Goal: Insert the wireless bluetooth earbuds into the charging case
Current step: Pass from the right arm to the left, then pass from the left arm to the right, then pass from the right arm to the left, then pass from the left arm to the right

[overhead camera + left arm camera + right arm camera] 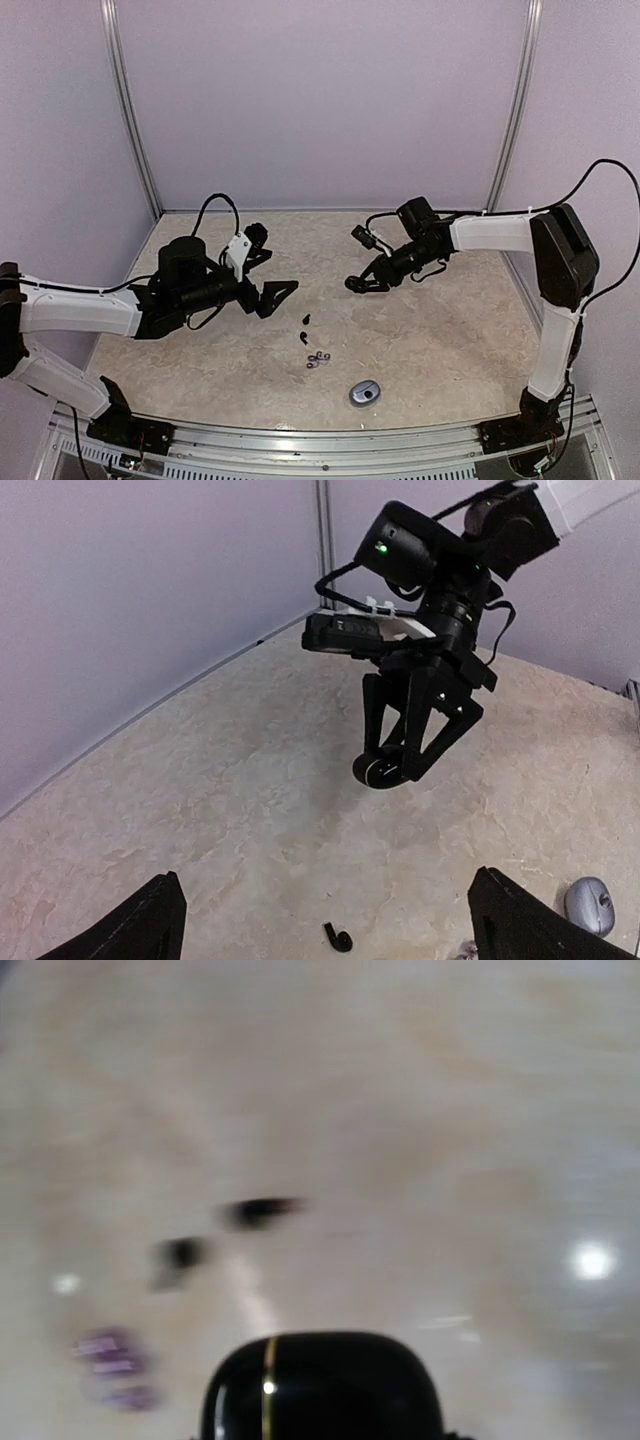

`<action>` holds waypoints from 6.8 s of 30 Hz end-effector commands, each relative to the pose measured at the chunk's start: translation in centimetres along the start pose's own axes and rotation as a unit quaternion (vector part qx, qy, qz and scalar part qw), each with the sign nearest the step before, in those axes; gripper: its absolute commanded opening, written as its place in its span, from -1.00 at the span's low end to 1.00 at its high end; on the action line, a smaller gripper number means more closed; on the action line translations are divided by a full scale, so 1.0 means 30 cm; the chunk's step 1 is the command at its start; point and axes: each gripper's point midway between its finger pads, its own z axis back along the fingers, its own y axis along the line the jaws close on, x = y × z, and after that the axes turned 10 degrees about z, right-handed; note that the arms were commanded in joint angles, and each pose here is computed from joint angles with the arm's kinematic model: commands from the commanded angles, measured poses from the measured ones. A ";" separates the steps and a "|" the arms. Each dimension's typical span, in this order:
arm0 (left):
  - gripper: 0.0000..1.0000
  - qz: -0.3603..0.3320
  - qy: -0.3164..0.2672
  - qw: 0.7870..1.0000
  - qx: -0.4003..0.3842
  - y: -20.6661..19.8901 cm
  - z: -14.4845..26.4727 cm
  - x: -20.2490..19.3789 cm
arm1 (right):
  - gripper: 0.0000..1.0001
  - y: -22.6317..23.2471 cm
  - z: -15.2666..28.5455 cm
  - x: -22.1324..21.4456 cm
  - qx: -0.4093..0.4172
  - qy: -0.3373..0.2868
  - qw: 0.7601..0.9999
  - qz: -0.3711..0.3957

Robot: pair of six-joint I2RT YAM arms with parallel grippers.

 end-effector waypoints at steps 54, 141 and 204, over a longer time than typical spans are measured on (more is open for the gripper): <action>-0.70 -0.381 0.089 0.894 -0.217 -0.566 -0.046 -0.165 | 0.02 0.748 -0.001 -0.015 0.301 0.014 0.949 -0.094; -0.06 0.012 -0.045 0.948 -0.315 -0.506 0.022 0.288 | -0.82 0.851 0.293 0.313 0.064 -0.225 0.920 0.314; -0.08 0.000 -0.053 0.962 -0.269 -0.500 -0.031 0.314 | -0.86 0.836 0.272 0.295 0.062 -0.204 0.924 0.316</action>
